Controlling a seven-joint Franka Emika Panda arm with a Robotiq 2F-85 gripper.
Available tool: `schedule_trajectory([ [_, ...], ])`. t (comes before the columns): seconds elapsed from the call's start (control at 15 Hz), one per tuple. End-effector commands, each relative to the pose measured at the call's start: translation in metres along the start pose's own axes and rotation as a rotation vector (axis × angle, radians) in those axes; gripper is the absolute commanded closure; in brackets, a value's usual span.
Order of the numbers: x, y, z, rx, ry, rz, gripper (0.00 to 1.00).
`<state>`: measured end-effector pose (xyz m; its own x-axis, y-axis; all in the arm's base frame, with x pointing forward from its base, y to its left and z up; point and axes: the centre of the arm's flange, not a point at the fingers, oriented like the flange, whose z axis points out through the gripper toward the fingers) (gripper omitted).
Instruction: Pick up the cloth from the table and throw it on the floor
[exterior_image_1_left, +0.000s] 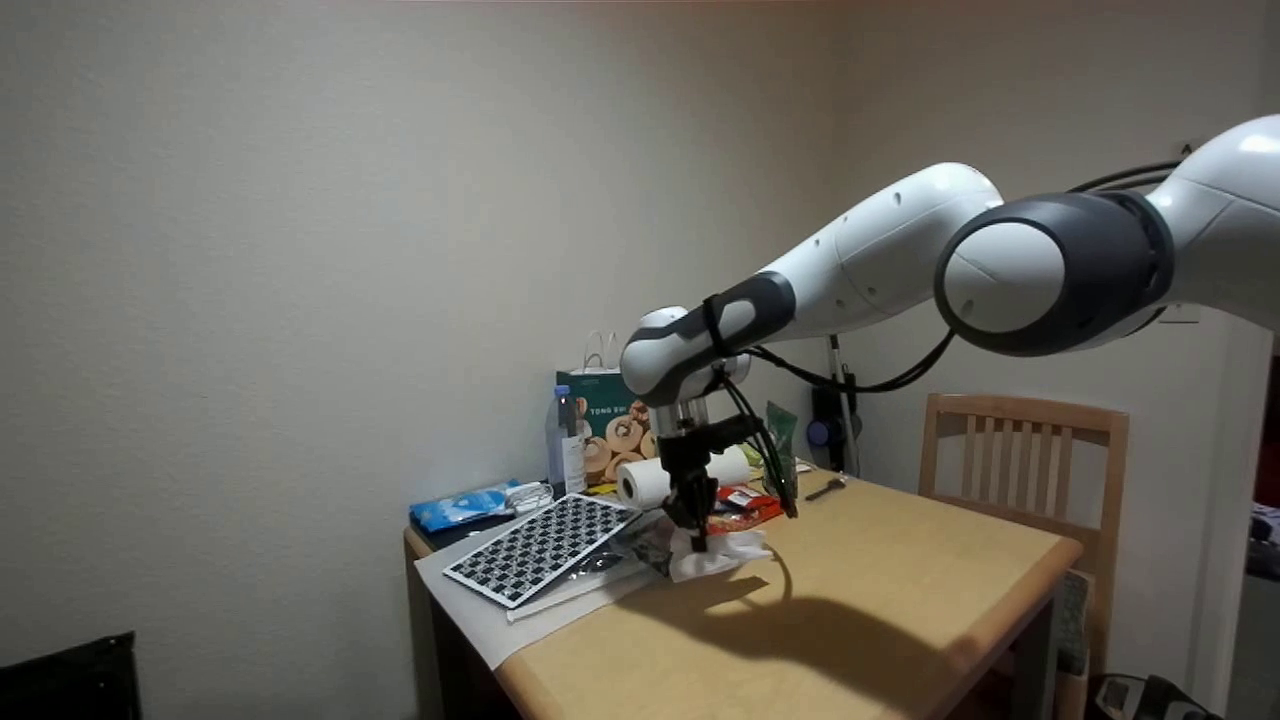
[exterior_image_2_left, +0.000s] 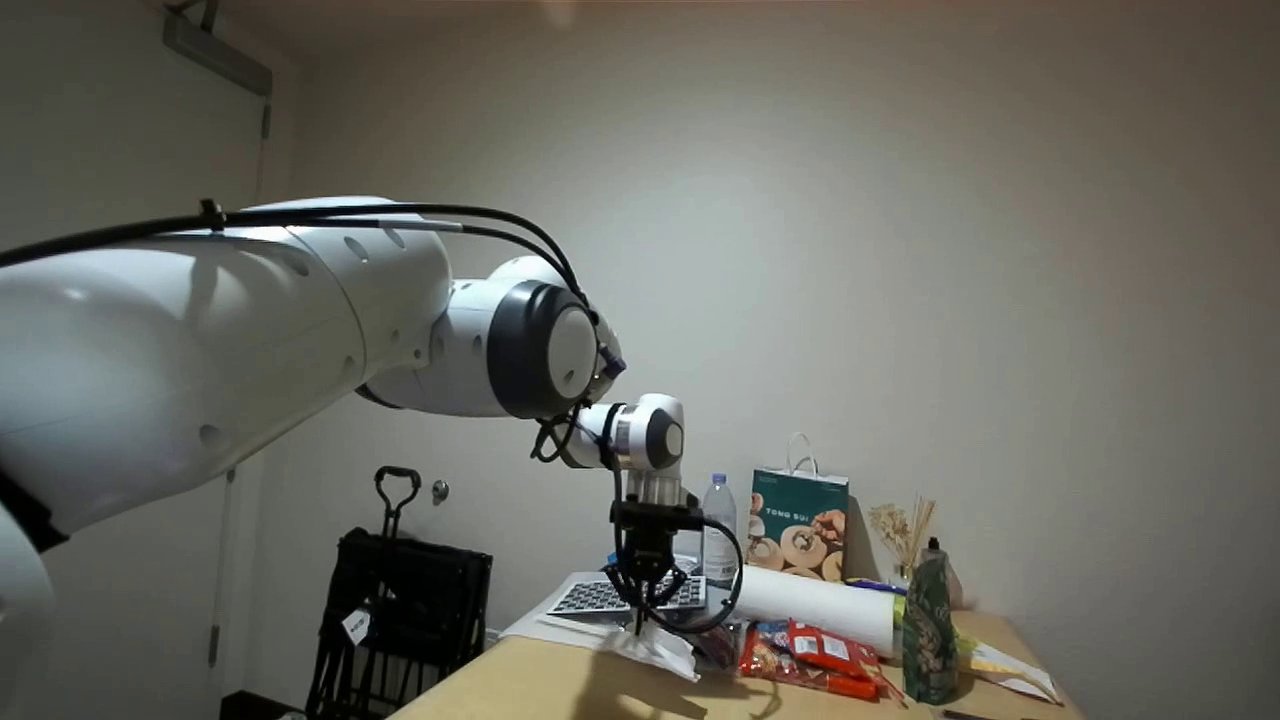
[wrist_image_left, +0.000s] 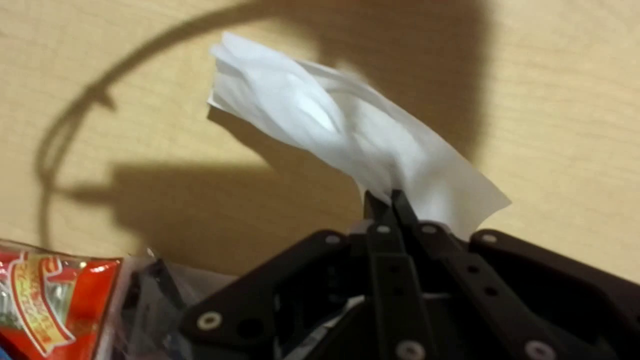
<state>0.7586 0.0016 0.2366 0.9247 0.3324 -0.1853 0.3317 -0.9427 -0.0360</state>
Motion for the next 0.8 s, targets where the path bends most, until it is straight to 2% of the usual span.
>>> schedule_trajectory([
  [0.0, 0.003, -0.014, -0.009, -0.013, -0.005, -0.022, 0.95],
  [0.13, 0.006, -0.028, -0.015, -0.025, -0.01, -0.043, 0.95],
  [0.33, 0.004, -0.021, -0.013, -0.027, -0.013, -0.035, 0.96],
  [0.4, 0.007, -0.028, -0.01, -0.031, -0.027, -0.049, 0.96],
  [0.73, 0.041, -0.106, 0.023, -0.026, -0.191, -0.206, 0.96],
])
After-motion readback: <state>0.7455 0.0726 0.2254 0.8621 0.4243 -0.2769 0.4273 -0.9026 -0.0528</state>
